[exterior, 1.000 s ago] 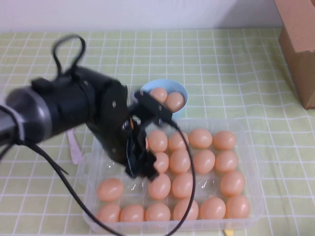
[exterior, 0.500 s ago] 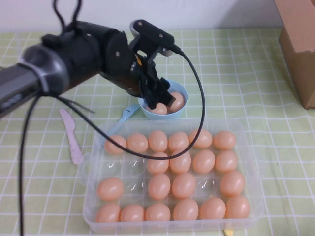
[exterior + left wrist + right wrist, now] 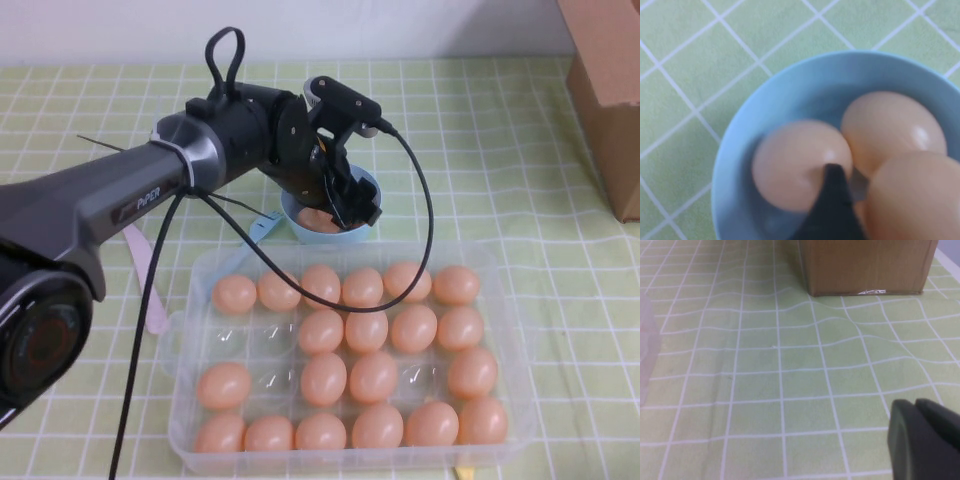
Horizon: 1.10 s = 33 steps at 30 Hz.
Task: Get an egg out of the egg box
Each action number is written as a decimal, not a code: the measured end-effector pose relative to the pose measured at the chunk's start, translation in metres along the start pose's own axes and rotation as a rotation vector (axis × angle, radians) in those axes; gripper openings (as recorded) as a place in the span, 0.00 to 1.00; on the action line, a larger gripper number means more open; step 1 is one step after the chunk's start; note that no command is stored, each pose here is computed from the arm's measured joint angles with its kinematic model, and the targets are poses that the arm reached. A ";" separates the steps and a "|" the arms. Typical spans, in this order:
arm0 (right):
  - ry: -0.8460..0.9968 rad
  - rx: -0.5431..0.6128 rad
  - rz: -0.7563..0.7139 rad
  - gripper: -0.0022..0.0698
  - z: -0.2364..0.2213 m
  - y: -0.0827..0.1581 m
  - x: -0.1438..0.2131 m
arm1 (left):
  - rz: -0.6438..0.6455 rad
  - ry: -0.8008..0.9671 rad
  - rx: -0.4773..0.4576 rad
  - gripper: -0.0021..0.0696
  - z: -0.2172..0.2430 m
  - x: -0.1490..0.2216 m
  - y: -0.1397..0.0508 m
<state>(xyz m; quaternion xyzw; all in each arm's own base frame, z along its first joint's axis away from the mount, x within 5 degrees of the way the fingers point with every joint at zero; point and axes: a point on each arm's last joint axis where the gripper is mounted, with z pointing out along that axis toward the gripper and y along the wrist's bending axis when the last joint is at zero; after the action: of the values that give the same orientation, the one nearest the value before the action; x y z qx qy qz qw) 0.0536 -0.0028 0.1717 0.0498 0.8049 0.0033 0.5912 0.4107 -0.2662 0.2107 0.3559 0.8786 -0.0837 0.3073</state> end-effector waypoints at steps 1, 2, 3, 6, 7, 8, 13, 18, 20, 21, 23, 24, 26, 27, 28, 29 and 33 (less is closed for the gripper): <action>0.000 0.000 0.000 0.01 0.000 0.000 0.000 | -0.003 0.002 0.001 0.74 0.001 0.000 0.000; 0.000 0.000 0.000 0.01 0.000 0.000 0.000 | -0.006 0.002 0.002 0.80 0.001 0.001 0.001; 0.000 0.000 0.000 0.01 0.000 0.000 0.000 | -0.006 0.002 0.002 0.85 0.001 0.001 0.001; 0.000 0.000 0.000 0.01 0.000 0.000 0.000 | -0.009 -0.003 0.001 0.90 -0.002 0.000 0.002; 0.000 0.000 0.000 0.01 0.000 0.000 0.000 | -0.009 -0.002 0.001 0.90 -0.005 -0.001 0.002; 0.000 0.000 0.000 0.01 0.000 0.000 0.000 | -0.008 -0.003 0.002 0.90 -0.008 -0.002 0.002; 0.000 0.000 0.000 0.01 0.000 0.000 0.000 | -0.004 -0.069 -0.010 0.69 -0.051 -0.015 0.002; 0.000 0.000 0.000 0.01 0.000 0.000 0.000 | -0.003 -0.186 -0.051 0.18 -0.096 -0.005 0.002; 0.000 0.000 0.000 0.01 0.000 0.000 0.000 | -0.011 -0.224 -0.070 0.10 -0.104 0.009 0.003; 0.000 0.000 0.000 0.01 0.000 0.000 0.000 | -0.015 -0.261 -0.085 0.08 -0.114 0.016 0.003; 0.000 0.000 0.000 0.01 0.000 0.000 0.000 | -0.019 -0.319 -0.107 0.05 -0.128 0.033 0.001; 0.000 0.000 0.000 0.01 0.000 0.000 0.000 | -0.018 -0.352 -0.117 0.04 -0.137 0.039 -0.001; 0.000 0.000 0.000 0.01 0.000 0.000 0.000 | -0.017 -0.445 -0.142 0.04 -0.163 0.051 -0.004; 0.000 0.000 0.000 0.01 0.000 0.000 0.000 | -0.016 -0.495 -0.154 0.03 -0.180 0.055 -0.006; 0.000 0.000 0.000 0.01 0.000 0.000 0.000 | -0.015 -0.542 -0.166 0.03 -0.195 0.061 -0.008; 0.000 0.000 0.000 0.01 0.000 0.000 0.000 | -0.014 -0.585 -0.176 0.03 -0.210 0.067 -0.010; 0.000 0.000 0.000 0.01 0.000 0.000 0.000 | -0.017 -0.680 -0.193 0.03 -0.252 0.095 -0.019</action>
<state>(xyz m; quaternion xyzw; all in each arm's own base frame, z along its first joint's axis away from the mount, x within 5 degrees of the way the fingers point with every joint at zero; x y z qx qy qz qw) 0.0536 -0.0028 0.1717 0.0498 0.8049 0.0033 0.5912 0.2239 -0.1335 0.3529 0.2696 0.7327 -0.1164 0.6139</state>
